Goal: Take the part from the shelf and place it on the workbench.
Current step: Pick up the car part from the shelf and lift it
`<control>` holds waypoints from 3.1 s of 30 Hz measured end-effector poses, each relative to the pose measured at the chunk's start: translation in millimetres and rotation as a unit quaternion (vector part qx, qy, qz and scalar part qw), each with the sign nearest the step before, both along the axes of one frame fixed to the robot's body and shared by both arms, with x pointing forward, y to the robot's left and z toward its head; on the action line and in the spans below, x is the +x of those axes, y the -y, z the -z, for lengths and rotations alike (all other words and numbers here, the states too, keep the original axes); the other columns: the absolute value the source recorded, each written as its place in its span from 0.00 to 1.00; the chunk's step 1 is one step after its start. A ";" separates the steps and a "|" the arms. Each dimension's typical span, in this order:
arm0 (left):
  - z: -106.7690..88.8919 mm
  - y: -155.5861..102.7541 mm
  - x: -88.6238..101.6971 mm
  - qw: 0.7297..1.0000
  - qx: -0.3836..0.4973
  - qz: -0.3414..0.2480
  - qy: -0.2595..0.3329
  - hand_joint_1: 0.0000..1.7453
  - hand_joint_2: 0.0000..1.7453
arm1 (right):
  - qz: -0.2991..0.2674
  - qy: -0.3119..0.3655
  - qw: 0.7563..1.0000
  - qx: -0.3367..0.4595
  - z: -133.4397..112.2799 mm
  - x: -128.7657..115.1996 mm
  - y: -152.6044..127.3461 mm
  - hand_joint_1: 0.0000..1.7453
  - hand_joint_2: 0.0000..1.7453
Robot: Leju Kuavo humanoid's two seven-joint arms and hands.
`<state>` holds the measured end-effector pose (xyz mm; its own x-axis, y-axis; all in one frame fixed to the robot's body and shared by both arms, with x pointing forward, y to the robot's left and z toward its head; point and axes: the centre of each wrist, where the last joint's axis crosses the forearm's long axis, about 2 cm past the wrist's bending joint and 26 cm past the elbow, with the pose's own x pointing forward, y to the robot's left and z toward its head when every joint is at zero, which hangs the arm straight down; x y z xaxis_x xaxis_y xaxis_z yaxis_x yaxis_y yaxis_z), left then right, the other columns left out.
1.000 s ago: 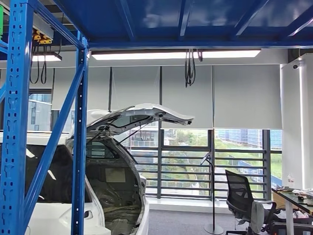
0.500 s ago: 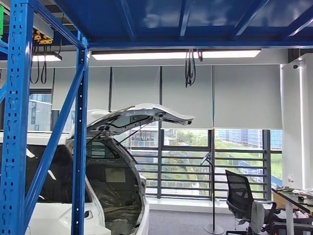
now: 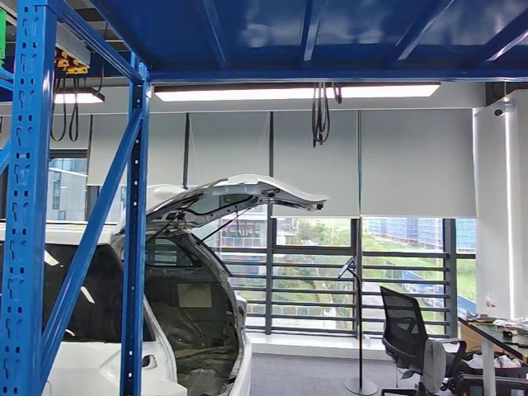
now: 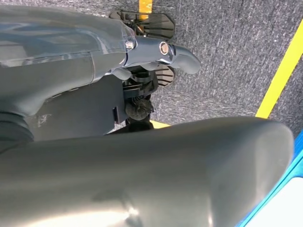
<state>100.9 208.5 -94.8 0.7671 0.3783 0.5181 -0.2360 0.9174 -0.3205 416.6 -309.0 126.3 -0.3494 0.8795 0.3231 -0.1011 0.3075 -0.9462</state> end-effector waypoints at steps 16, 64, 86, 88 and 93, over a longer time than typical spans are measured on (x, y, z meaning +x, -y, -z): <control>0.0 0.0 0.0 1.000 -0.001 -0.004 0.000 0.00 1.00 | 0.000 0.002 1.000 -0.001 -0.7 0.2 0.7 1.00 1.00; 0.3 -0.1 -1.1 1.000 0.002 -0.017 0.001 0.00 1.00 | -0.128 0.110 0.983 0.077 -35.1 -30.5 -64.6 1.00 1.00; 0.6 -0.2 -2.2 1.000 0.007 -0.018 -0.002 0.00 1.00 | -0.228 0.188 0.930 0.217 -67.5 -82.5 -118.3 1.00 1.00; 0.5 -0.2 -2.1 1.000 0.007 -0.017 -0.002 0.00 1.00 | -0.232 0.191 0.927 0.225 -70.0 -84.4 -120.7 1.00 1.00; 0.4 -0.1 -1.7 1.000 0.007 -0.015 -0.003 0.00 1.00 | -0.240 0.202 0.918 0.244 -77.2 -87.9 -126.4 1.00 1.00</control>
